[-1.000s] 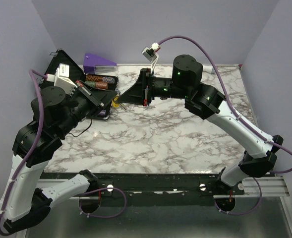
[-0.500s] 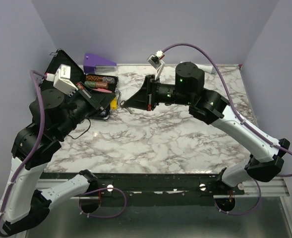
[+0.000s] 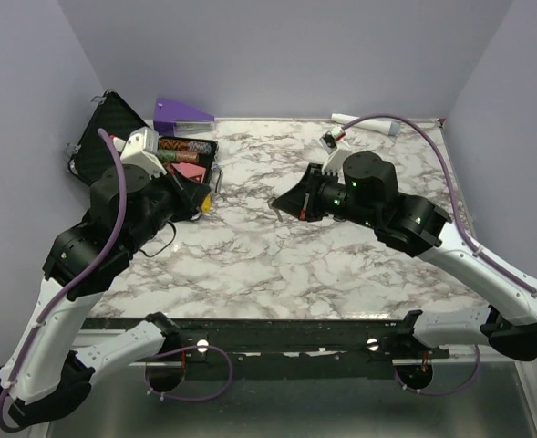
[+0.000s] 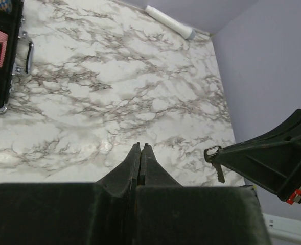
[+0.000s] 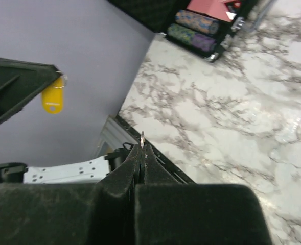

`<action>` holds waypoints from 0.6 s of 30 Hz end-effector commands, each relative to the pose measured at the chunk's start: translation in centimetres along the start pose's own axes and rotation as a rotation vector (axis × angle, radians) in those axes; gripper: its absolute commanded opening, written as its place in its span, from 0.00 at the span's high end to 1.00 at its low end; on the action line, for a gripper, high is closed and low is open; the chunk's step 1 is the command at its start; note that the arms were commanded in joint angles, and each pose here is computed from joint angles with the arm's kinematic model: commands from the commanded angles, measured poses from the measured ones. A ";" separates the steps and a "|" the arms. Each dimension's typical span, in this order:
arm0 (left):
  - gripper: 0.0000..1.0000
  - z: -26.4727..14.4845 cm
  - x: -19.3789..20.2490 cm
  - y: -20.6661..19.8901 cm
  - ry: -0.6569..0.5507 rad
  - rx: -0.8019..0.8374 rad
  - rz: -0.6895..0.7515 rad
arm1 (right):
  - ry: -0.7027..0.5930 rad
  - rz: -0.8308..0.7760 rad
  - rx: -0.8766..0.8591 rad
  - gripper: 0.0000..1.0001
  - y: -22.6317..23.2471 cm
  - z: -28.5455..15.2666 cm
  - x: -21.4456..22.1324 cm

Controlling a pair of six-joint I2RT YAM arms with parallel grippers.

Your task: Remove the keys from the keyring

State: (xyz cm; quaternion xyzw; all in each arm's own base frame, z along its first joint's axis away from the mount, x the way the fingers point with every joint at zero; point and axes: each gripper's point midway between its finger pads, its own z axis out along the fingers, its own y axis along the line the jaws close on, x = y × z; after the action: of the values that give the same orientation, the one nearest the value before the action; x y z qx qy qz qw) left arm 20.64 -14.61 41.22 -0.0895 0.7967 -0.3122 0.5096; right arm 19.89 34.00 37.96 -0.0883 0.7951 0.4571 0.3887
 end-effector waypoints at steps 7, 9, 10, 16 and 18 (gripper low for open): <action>1.00 0.3 3.4 4.3 0.069 -0.095 0.155 | -0.104 0.077 0.228 0.99 -7.6 -1.0 2.6; 1.00 0.4 4.5 4.6 0.109 -0.095 0.161 | -0.077 0.079 0.227 0.99 -8.2 -0.5 3.8; 1.00 0.4 5.2 4.9 0.131 -0.103 0.150 | -0.053 0.077 0.225 0.99 -8.5 -0.2 4.5; 1.00 0.0 9.4 4.3 0.230 0.018 0.031 | 0.101 0.083 0.215 0.99 -10.6 2.3 9.4; 1.00 0.3 11.3 4.9 0.311 -0.007 0.015 | 0.097 0.138 0.190 0.99 -11.2 2.7 9.9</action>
State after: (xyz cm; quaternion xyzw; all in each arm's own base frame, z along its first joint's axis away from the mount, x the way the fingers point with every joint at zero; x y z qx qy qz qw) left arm 18.18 -14.22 31.21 -0.0414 0.8550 -0.2720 0.4396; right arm 20.37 31.11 24.68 -0.0307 0.8612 0.3652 0.3523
